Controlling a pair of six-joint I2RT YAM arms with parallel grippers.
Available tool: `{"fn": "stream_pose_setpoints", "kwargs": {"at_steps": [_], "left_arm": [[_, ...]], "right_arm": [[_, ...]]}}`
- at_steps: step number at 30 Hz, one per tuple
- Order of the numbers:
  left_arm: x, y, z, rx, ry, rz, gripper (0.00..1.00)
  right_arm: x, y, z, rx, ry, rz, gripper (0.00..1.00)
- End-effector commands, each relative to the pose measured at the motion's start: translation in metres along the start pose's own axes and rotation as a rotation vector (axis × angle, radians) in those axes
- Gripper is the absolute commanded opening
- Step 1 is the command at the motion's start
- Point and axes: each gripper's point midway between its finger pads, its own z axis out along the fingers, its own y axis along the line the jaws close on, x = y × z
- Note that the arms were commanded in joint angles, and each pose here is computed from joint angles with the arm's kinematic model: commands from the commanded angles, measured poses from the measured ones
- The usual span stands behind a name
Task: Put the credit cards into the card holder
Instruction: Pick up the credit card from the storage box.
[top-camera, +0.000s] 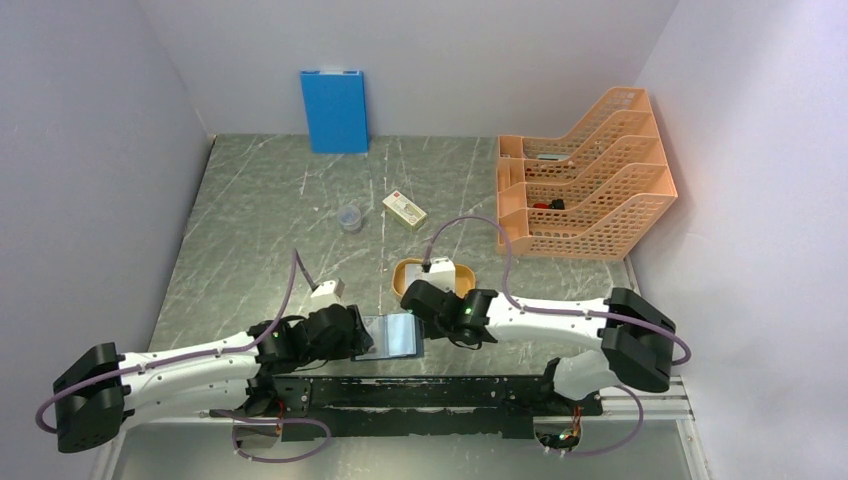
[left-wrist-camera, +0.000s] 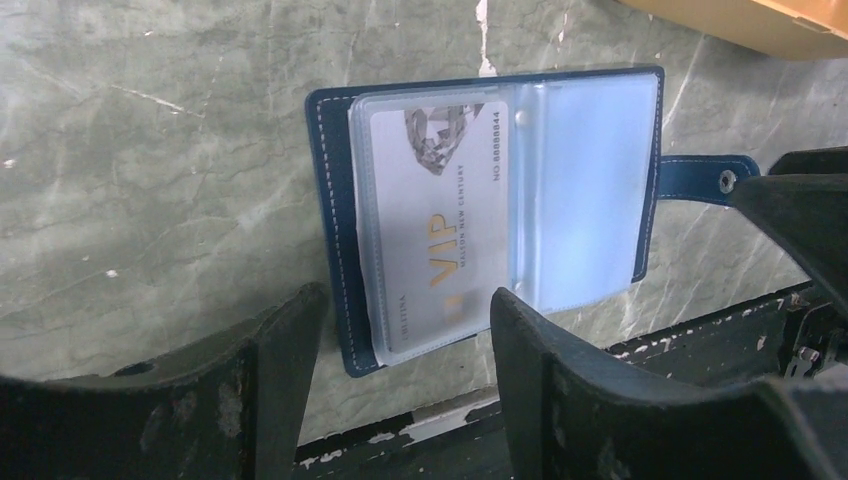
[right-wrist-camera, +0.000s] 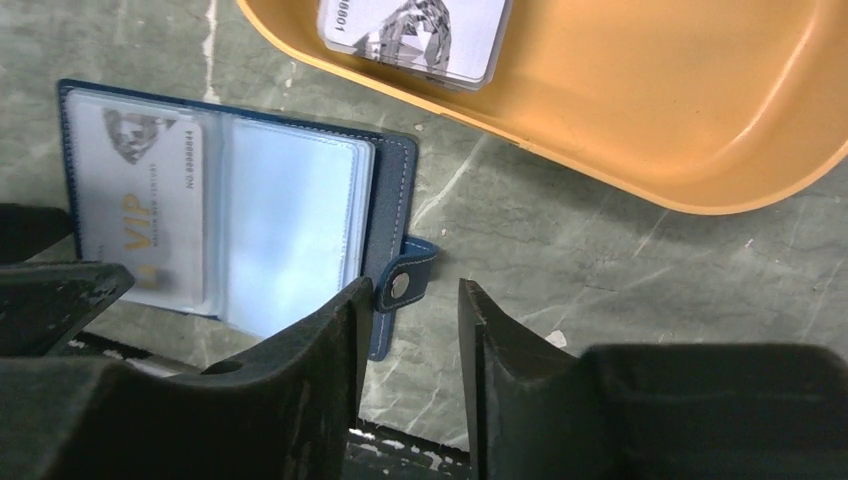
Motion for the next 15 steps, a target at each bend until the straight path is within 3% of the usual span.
{"fn": "stream_pose_setpoints", "kwargs": {"at_steps": [1, 8, 15], "left_arm": [[-0.009, 0.002, -0.010, -0.019, -0.026, -0.001, 0.67], [-0.033, 0.006, -0.034, -0.045, -0.106, -0.010, 0.70], [-0.049, 0.001, -0.051, -0.025, -0.160, -0.007, 0.70]], "right_arm": [[-0.017, 0.000, -0.017, -0.028, -0.053, 0.021, 0.43], [-0.043, 0.009, -0.053, -0.113, -0.123, 0.041, 0.52], [-0.104, 0.026, -0.088, -0.288, -0.257, 0.111, 0.58]]}}
